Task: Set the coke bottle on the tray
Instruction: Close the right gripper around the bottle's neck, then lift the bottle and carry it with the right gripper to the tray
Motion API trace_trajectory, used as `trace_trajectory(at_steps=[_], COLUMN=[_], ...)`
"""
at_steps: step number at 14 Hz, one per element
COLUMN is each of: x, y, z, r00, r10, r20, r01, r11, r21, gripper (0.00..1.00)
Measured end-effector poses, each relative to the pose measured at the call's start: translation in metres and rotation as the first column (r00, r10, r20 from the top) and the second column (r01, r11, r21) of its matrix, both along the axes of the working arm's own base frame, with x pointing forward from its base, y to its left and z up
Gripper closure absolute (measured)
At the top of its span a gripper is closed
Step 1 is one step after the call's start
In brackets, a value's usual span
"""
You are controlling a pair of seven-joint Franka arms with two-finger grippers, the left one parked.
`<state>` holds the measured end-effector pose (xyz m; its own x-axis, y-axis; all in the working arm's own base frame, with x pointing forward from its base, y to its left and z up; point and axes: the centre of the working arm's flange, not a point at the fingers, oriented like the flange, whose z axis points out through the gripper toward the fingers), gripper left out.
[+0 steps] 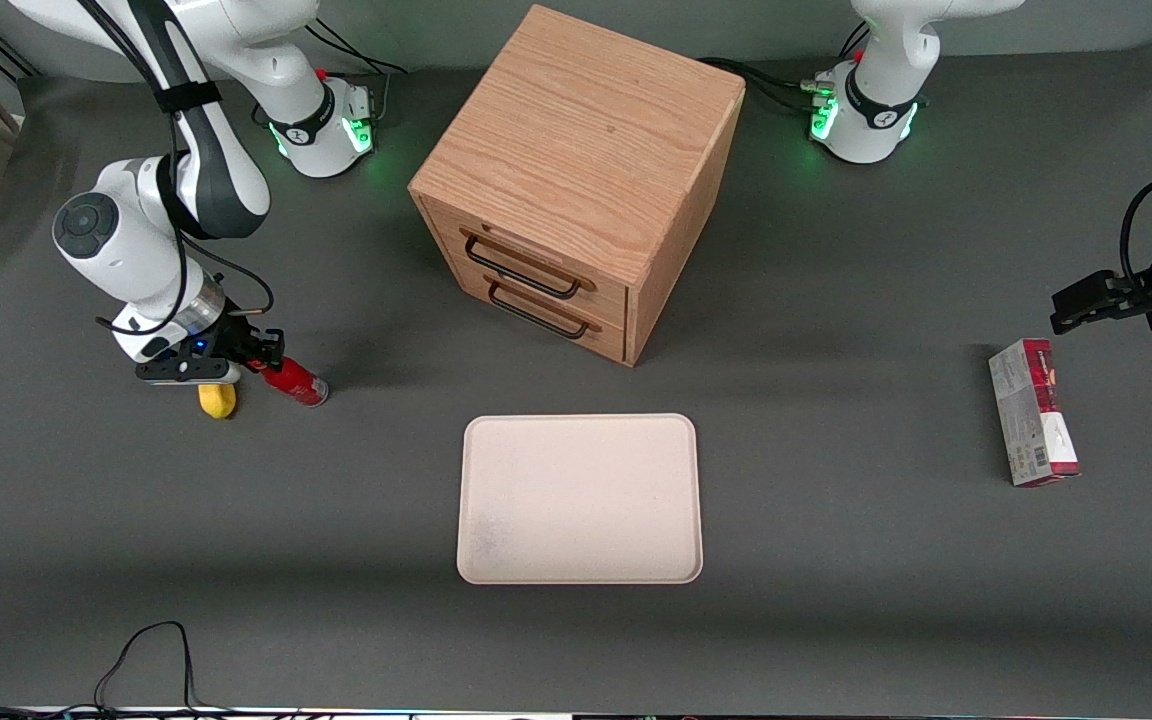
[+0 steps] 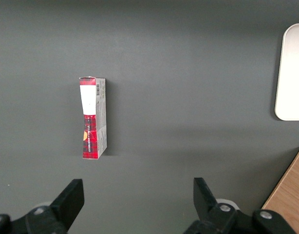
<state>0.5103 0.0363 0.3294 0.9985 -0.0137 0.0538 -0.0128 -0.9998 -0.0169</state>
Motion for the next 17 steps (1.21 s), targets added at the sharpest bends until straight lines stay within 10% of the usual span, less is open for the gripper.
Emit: trace_trajectory(at_steps=[6, 17], x=[0.078, 0.162], y=[0.019, 0.227], z=[0.149, 0.181], r00=[0.994, 0.974], r10=[-0.003, -0.228], r20=[-0.106, -0.009], r01=[0.002, 0.229], r11=[1.0, 0.973], r21=[-0.013, 0.026], gripper=[0.66, 0.66])
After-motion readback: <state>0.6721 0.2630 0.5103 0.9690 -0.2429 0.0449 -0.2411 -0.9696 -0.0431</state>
